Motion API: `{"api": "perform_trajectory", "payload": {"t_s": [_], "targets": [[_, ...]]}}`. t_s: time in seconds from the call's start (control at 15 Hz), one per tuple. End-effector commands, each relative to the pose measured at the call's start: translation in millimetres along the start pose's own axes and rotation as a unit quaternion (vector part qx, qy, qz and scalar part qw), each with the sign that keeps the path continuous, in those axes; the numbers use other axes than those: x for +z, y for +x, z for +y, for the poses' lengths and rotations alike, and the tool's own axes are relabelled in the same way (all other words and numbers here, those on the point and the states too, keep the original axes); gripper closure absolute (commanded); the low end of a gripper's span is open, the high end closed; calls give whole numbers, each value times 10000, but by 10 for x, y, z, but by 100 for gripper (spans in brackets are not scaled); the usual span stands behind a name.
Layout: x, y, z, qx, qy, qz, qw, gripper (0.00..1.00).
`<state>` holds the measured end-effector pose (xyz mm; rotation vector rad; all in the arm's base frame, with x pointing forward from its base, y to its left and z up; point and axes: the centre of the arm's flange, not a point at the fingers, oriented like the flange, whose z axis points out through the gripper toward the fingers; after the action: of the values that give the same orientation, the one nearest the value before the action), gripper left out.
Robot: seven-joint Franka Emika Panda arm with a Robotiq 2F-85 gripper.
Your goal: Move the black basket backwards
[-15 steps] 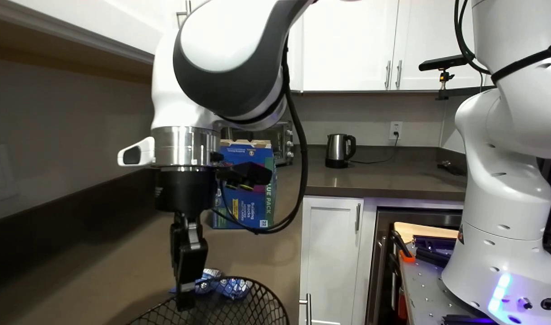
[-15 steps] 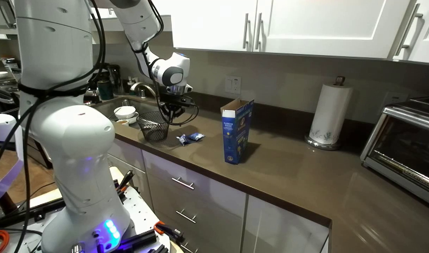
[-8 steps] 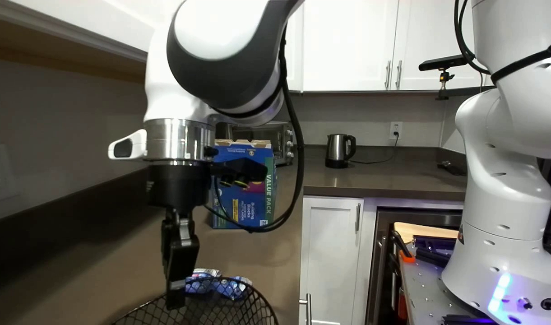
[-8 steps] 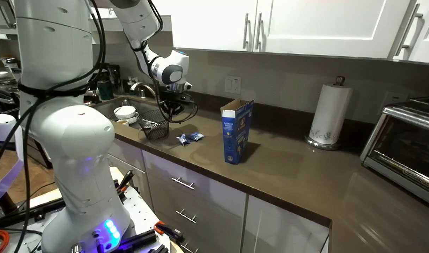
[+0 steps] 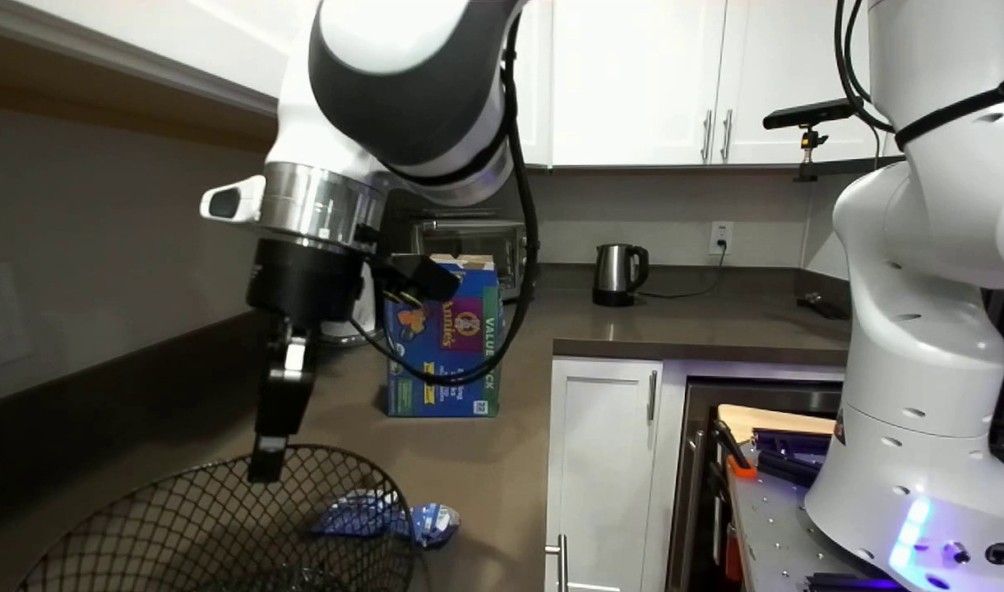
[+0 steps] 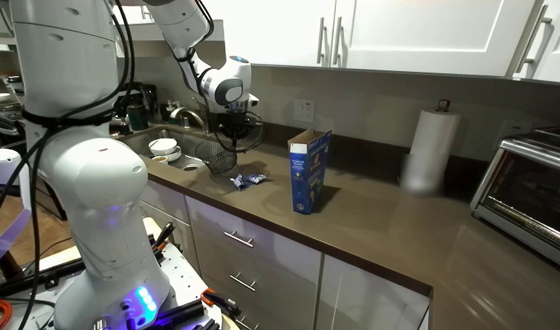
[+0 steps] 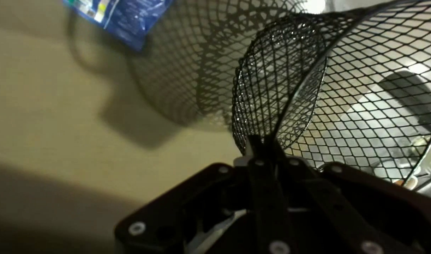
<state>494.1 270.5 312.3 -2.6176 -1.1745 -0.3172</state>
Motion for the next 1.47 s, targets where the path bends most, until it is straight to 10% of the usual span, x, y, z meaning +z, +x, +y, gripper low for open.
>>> {"api": "perform_trajectory", "payload": {"t_s": [0.0,0.87,1.4], "targets": [[-278,-70,182,258,-164,542,9981,98],[-683,-417,1046,1806,-836,1922,9610,98],[-670,-611,1315,2482,-1171,2015,9403,98]]}}
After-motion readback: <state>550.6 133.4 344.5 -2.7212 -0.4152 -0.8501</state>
